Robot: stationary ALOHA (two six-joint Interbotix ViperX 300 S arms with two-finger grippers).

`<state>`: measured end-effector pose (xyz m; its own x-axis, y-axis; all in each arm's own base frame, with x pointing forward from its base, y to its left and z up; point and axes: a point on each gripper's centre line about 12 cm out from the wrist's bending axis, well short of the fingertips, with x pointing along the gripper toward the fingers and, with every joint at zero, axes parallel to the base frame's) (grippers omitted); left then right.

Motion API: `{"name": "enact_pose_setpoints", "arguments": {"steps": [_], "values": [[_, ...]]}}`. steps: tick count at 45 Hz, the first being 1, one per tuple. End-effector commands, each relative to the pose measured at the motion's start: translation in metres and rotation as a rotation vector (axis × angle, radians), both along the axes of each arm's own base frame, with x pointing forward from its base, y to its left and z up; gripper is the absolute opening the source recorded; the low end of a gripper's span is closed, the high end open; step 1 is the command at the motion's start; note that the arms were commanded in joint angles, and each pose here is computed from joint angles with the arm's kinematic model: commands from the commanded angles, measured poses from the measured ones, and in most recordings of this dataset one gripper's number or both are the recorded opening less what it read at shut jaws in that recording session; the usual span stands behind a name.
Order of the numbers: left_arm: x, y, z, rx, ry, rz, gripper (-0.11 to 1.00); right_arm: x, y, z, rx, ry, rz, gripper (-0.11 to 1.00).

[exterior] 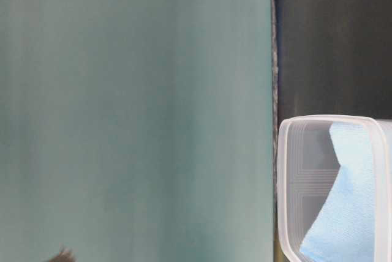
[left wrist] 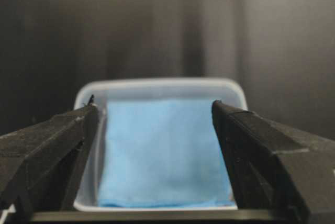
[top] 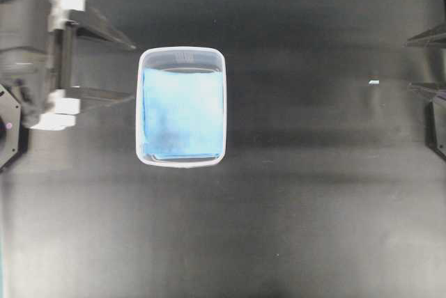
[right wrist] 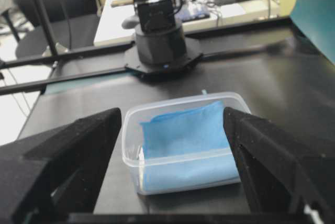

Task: Place the blue towel into the container with the left arm.
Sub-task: 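Open the left gripper and retract it to the left side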

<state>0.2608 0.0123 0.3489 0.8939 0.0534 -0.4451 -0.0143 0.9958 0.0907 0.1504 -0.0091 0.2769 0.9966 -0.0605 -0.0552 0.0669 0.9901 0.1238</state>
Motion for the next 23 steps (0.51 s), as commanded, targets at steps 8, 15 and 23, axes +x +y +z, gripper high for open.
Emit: {"name": "enact_pose_setpoints", "arguments": {"steps": [8,15,23], "values": [[-0.033,-0.003,0.005,0.002,-0.120,-0.006,0.84,0.002,-0.001,-0.004,0.006,0.026,-0.004,0.76],[-0.039,-0.006,-0.001,0.001,-0.121,-0.022,0.84,0.002,-0.001,-0.004,0.008,0.027,-0.004,0.76],[-0.038,-0.009,-0.009,-0.013,-0.154,-0.031,0.84,0.001,-0.001,-0.008,0.008,0.035,-0.004,0.76]]}}
